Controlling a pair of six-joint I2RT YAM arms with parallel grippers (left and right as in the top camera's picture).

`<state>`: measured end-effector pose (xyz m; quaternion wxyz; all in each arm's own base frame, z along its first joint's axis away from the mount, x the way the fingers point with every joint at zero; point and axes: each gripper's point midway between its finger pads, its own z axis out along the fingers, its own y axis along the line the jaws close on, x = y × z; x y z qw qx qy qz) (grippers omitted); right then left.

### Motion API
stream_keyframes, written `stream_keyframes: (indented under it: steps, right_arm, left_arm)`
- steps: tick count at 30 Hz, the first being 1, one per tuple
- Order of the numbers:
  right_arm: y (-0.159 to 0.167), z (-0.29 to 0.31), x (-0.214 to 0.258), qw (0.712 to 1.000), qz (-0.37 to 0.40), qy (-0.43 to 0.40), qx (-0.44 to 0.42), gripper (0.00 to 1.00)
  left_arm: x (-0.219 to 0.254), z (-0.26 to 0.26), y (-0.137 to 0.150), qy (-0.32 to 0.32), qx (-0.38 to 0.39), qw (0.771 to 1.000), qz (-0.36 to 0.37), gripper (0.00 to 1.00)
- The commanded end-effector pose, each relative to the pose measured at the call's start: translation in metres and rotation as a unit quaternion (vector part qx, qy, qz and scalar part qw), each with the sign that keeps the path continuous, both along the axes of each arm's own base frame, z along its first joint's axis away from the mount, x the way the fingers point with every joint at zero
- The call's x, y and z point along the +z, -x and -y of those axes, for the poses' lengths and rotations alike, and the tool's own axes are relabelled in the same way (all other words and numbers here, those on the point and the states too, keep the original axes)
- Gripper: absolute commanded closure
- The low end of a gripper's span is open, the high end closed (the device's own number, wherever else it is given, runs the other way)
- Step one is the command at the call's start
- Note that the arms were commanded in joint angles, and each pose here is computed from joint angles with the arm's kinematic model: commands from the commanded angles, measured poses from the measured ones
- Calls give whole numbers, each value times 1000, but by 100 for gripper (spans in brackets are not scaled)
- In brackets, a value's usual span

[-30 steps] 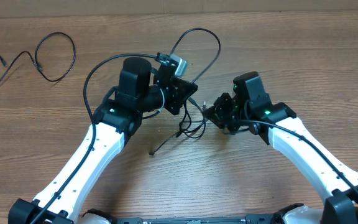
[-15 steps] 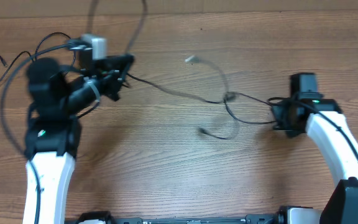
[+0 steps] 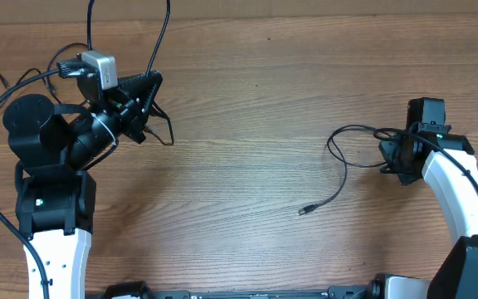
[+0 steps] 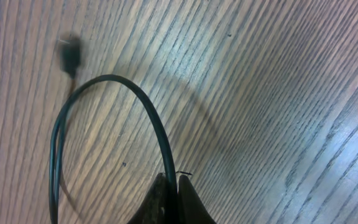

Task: Untangle cables
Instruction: 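Pull one black cable to the upper left with the left gripper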

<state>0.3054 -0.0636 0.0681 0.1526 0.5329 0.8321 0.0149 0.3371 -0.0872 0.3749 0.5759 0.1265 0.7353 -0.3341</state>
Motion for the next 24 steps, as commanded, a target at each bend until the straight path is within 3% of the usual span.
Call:
stream_keyframes:
  steps: [1, 5, 9, 12, 17, 24]
  right_arm:
    - [0, 0, 0, 1000, -2, 4, 7, 87]
    - [-1, -5, -1, 1000, 0, -11, 12, 32]
    - [0, -6, -1, 1000, -1, -13, 12, 1]
    - [0, -6, -1, 1000, -2, -13, 12, 0]
    - [0, -6, -1, 1000, -1, -13, 12, 0]
    - [0, -6, -1, 1000, -1, -13, 12, 0]
  left_arm:
    - [8, -5, 2, 1, 12, 1000, 2, 96]
    - [-17, -22, -5, -13, 71, 996, -52, 96]
    - [-51, -47, -8, -35, 152, 980, -122, 96]
    - [-70, -66, -10, -66, 201, 966, -149, 96]
    - [-74, -71, -21, -129, 191, 966, -117, 96]
    - [-87, -84, -62, -143, 214, 961, -99, 96]
